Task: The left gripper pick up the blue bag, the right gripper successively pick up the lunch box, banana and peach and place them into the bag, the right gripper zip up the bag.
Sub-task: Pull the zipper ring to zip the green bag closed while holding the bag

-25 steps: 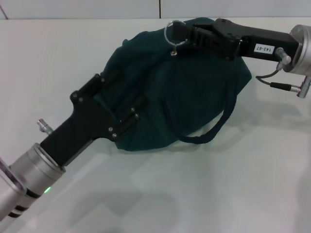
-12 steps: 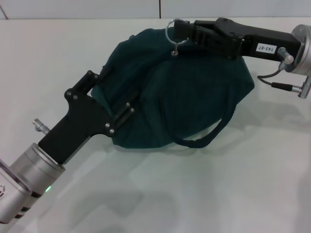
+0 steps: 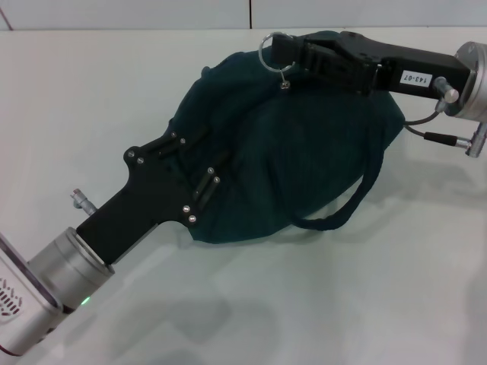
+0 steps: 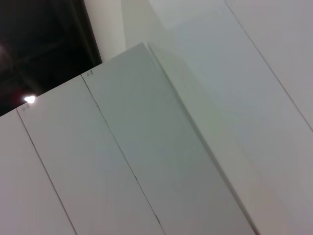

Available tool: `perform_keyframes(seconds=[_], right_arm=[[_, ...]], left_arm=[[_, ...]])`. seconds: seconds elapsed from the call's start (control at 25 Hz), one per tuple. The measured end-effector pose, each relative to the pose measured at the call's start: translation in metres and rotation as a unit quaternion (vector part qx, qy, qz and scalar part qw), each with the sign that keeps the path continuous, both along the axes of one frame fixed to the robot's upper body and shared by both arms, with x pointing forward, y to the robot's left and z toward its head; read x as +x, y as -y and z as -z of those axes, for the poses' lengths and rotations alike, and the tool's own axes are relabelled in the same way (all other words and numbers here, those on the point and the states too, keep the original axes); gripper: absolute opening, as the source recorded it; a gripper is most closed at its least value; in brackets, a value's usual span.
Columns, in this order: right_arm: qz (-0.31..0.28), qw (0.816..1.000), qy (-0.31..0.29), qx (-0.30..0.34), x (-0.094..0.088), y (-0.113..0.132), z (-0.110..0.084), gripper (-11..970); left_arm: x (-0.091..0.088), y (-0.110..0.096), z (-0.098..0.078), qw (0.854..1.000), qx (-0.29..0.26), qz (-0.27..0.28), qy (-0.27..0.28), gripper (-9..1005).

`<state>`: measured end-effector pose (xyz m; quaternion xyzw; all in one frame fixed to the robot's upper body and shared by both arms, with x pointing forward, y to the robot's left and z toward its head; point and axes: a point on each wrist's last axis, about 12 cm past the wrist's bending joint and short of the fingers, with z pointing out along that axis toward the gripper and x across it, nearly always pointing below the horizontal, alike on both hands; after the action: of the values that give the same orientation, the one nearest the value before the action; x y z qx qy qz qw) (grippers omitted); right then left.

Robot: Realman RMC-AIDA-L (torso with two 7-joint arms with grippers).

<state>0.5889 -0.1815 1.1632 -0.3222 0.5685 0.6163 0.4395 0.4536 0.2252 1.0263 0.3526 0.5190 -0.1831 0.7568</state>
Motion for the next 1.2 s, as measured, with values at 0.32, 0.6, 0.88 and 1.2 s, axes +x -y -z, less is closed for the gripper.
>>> perform_keyframes(seconds=[0.32, 0.6, 0.88, 1.2], right_arm=[[0.000, 1.000, 0.000, 0.000, 0.000, 0.000, 0.000, 39], [0.003, 1.000, -0.002, 0.005, -0.001, 0.002, 0.001, 40], [0.017, 1.000, -0.010, 0.015, -0.005, 0.011, 0.005, 41], [0.033, 0.999, -0.017, 0.021, -0.009, 0.021, 0.010, 42]], left_arm=[[0.001, 0.000, 0.000, 1.000, -0.002, -0.002, -0.003, 161], [0.001, 0.001, -0.001, 1.000, -0.013, 0.003, -0.011, 74], [-0.004, -0.004, -0.009, 0.998, -0.064, 0.020, -0.013, 35], [-0.006, -0.006, -0.010, 0.996, -0.080, 0.027, -0.020, 33]])
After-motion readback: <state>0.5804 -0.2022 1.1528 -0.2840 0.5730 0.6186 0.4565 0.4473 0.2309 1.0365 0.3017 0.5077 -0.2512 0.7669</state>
